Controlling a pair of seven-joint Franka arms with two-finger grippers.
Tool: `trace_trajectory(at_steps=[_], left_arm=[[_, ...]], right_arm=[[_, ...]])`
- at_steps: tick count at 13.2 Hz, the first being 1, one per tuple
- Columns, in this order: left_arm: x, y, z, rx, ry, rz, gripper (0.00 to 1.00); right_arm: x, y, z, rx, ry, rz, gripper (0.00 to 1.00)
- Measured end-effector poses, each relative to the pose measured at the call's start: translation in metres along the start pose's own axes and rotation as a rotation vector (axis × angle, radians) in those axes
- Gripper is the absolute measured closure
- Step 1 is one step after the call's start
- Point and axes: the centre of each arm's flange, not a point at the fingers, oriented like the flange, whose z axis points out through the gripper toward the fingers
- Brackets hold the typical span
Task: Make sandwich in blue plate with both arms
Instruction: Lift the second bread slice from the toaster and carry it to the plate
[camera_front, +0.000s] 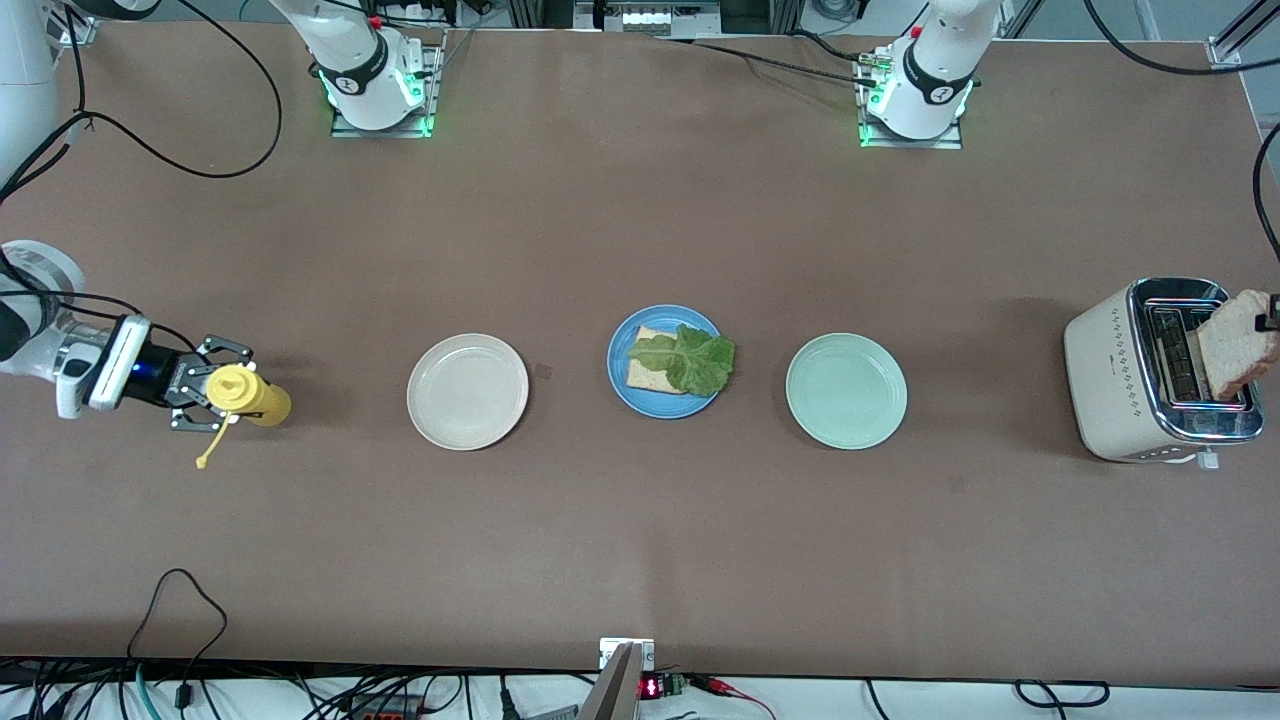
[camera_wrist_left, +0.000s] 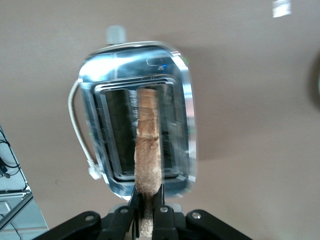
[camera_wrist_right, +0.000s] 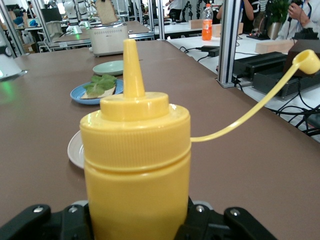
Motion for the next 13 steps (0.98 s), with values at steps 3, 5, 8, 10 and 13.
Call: trace_trajectory(at_steps=[3,5,8,10,13], left_arm=[[0.000,0.105,-0.045,0.015,-0.026,-0.042,0.88],[0.003,0.162,-0.055,0.008,-0.032,-0.056,0.92],[0.004,0.243,-0.046,-0.106,-0.095,0.017,0.92],[0.012,0.298,-0.027,-0.234,-0.169,0.043,0.92],[0.042,0.361,0.003,-0.425,-0.197,0.006,0.92]], right_arm=[[-0.021,-0.014,-0.018,-0.027,0.022,-0.010,0.52],[-0.036,-0.023,-0.017,-0.034,0.069,0.017,0.52],[-0.069,-0.034,-0.004,-0.045,0.123,0.042,0.52],[-0.074,-0.035,-0.004,-0.054,0.150,0.048,0.52],[-0.079,-0.038,-0.008,-0.063,0.169,0.058,0.52]])
